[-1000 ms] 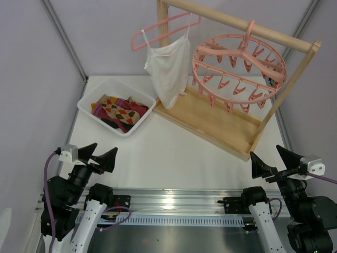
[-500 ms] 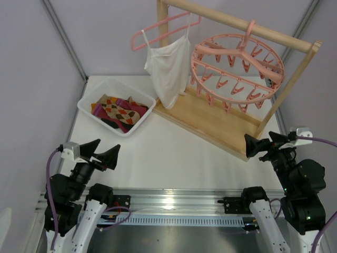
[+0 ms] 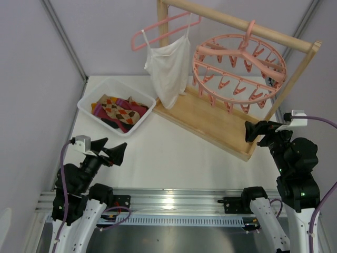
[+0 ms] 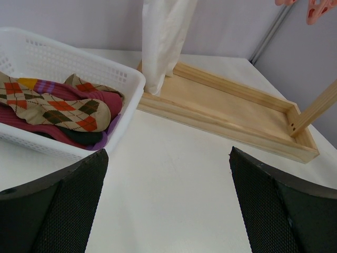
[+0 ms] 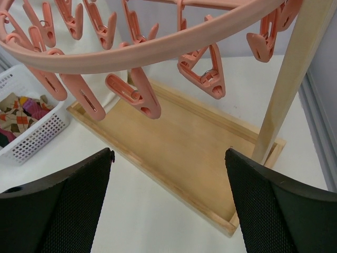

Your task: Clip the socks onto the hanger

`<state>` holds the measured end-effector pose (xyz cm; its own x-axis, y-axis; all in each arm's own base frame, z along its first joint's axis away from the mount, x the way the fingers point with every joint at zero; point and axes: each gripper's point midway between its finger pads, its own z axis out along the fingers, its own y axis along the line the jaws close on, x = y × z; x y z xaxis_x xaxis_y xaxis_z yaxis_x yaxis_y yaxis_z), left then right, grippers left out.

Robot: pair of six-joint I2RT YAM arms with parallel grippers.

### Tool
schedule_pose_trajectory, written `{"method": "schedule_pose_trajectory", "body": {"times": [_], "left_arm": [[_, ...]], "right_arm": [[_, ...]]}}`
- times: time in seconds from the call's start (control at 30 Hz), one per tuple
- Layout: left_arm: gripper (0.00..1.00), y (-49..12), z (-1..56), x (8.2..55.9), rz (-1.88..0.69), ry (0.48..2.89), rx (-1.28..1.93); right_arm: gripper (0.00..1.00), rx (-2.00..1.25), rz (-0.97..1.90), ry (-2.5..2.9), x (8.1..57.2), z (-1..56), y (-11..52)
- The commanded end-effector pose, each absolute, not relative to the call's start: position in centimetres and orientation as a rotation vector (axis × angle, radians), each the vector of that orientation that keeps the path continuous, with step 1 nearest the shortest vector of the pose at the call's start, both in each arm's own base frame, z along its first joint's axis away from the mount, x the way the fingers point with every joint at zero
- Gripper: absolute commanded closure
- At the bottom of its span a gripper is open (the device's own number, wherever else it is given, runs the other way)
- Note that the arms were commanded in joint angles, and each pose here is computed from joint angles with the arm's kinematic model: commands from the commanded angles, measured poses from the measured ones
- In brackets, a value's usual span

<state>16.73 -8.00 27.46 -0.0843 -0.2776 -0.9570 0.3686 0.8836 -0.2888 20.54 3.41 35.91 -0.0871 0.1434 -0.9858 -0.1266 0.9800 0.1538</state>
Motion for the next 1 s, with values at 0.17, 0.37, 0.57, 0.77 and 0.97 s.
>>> {"method": "schedule_pose_trajectory", "body": {"times": [0.17, 0.37, 0.57, 0.77, 0.97], "left_arm": [[0.0, -7.9, 28.0, 16.8, -0.528, 1.543, 0.078], [0.0, -7.8, 27.9, 16.8, -0.523, 1.545, 0.075], [0.0, -7.8, 27.8, 16.8, -0.521, 1.548, 0.075], [0.0, -7.7, 27.6, 17.0, -0.513, 1.556, 0.075], [0.01, -7.6, 27.7, 16.9, -0.508, 1.556, 0.072]], "right_arm": [[0.12, 0.039, 0.217, 1.638, 22.3, 37.3, 3.3], [0.13, 0.04, 0.196, 1.677, 23.3, 36.9, 3.4], [0.14, 0.005, 0.19, 1.71, 24.0, 36.6, 4.6], [0.17, -0.012, 0.101, 1.731, 24.5, 35.8, 5.7], [0.21, -0.027, -0.006, 1.711, 25.2, 36.2, 6.4]]}}
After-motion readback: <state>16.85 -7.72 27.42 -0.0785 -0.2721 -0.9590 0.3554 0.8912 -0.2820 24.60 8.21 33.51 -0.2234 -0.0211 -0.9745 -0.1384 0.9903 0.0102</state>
